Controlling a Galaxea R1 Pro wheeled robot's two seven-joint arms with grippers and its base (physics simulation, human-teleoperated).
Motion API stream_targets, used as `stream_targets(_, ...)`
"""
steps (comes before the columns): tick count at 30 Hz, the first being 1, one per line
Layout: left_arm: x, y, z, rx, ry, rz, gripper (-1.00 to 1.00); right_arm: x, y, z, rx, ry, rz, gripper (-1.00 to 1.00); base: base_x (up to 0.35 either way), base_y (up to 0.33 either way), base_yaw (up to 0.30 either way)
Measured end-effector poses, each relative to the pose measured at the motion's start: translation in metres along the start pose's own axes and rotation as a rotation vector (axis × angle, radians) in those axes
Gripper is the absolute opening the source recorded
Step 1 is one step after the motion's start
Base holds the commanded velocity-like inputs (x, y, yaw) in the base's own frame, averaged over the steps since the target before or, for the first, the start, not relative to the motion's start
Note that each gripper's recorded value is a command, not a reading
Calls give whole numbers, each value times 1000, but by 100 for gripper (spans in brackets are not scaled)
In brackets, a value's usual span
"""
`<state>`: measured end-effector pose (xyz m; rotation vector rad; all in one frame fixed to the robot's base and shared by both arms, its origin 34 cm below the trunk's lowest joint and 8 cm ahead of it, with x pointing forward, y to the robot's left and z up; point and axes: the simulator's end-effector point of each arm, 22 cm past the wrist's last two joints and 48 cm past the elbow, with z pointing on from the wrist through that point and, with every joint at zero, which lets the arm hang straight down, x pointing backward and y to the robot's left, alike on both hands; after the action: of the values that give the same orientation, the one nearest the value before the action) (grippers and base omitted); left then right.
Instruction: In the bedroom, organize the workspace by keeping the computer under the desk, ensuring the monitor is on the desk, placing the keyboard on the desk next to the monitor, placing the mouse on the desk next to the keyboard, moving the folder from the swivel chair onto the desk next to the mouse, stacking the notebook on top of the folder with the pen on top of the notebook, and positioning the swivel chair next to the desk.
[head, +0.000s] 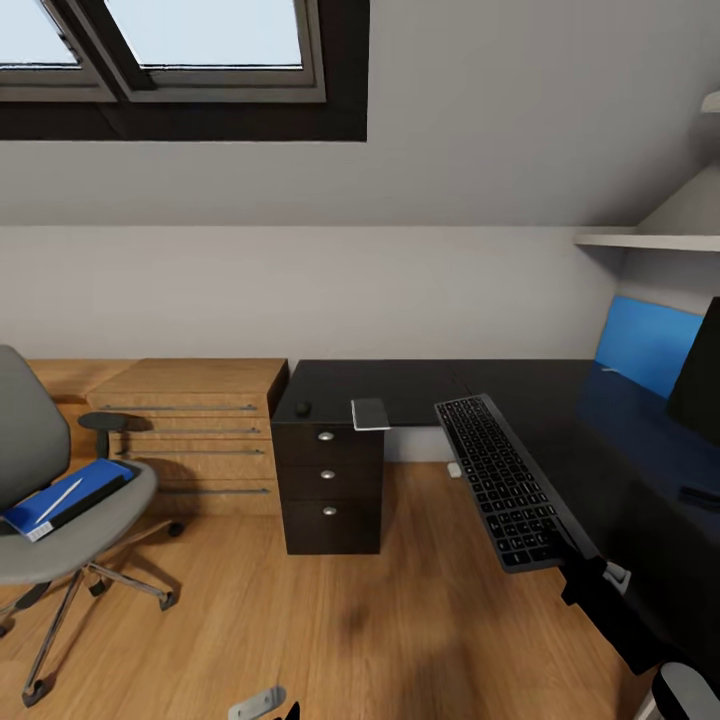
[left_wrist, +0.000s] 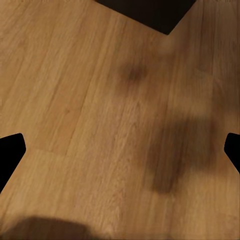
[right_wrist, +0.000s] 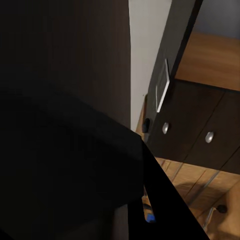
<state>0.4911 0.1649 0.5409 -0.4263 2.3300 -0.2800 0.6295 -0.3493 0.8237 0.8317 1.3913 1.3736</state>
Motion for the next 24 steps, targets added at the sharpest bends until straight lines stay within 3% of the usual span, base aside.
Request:
stream_targets(14, -17, -7, -16, -3, 1, -2, 100, -4, 19, 5, 20, -1, -4, -100, 0, 0, 0)
stream_targets(21, -17, -5, -16, -6, 0, -1, 100, -8, -9, 1, 155, -4, -15, -100, 0, 0, 0)
stream_targets(24, -18, -4, -16, -7, -1, 0, 100, -9, -14, 1, 182, -5, -10, -100, 0, 0, 0)
